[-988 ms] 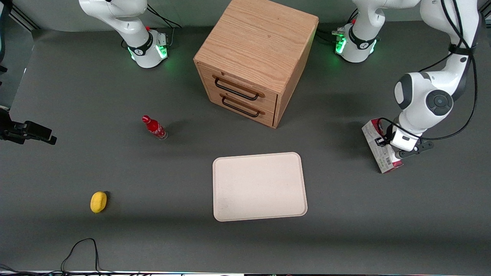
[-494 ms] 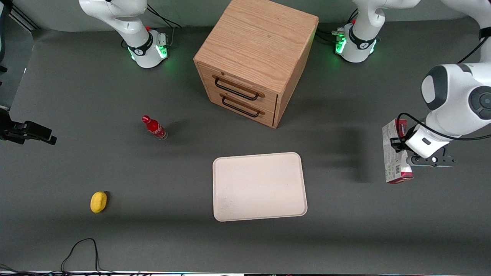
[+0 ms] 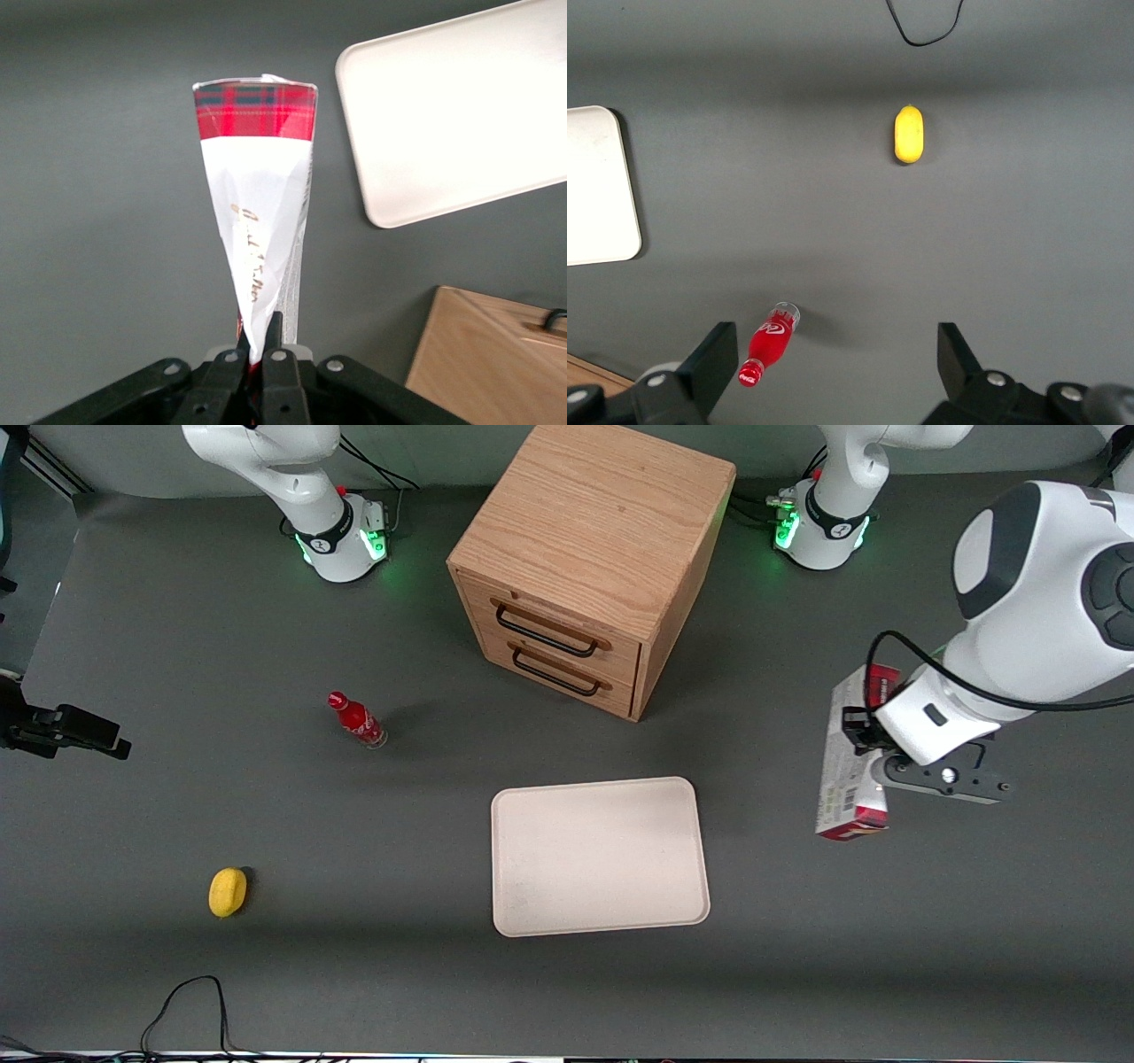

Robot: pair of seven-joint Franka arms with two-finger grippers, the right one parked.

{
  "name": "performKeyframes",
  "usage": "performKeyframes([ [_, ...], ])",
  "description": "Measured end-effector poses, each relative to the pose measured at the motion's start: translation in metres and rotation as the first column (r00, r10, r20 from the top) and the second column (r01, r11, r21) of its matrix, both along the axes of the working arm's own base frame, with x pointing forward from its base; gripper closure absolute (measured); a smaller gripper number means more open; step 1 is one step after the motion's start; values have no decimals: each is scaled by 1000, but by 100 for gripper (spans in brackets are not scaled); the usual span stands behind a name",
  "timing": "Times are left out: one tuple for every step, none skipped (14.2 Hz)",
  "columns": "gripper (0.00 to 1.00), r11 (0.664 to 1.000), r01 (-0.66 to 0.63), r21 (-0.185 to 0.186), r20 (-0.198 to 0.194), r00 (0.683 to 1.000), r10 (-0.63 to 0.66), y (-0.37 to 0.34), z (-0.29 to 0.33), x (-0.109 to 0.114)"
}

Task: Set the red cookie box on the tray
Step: 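Lift the cookie box and carry it toward the white tray, then lower the held cookie box onto the tray beside its rim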

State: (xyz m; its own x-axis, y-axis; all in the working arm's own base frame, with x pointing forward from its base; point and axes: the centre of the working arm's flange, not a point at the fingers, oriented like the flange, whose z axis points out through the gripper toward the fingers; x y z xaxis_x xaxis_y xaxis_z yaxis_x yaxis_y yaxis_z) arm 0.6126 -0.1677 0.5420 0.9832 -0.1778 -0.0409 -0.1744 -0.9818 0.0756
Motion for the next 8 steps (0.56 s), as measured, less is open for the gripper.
performKeyframes([
  [97,1000,-4,-5,-3,1000,4,-17,2,6],
  [97,1000,-20,-4,-7,1000,20,-36,1,13],
  [97,999,-48,0,-11,999,48,-60,-4,19],
  [97,997,-77,5,-12,997,77,-85,-12,24],
  [97,994,-107,12,-14,994,107,-113,-25,29],
  [97,991,-135,22,-18,991,136,-138,-42,31],
  [97,987,-157,30,-21,987,158,-161,-61,33],
  [97,984,-174,33,-14,985,175,-182,-83,36],
])
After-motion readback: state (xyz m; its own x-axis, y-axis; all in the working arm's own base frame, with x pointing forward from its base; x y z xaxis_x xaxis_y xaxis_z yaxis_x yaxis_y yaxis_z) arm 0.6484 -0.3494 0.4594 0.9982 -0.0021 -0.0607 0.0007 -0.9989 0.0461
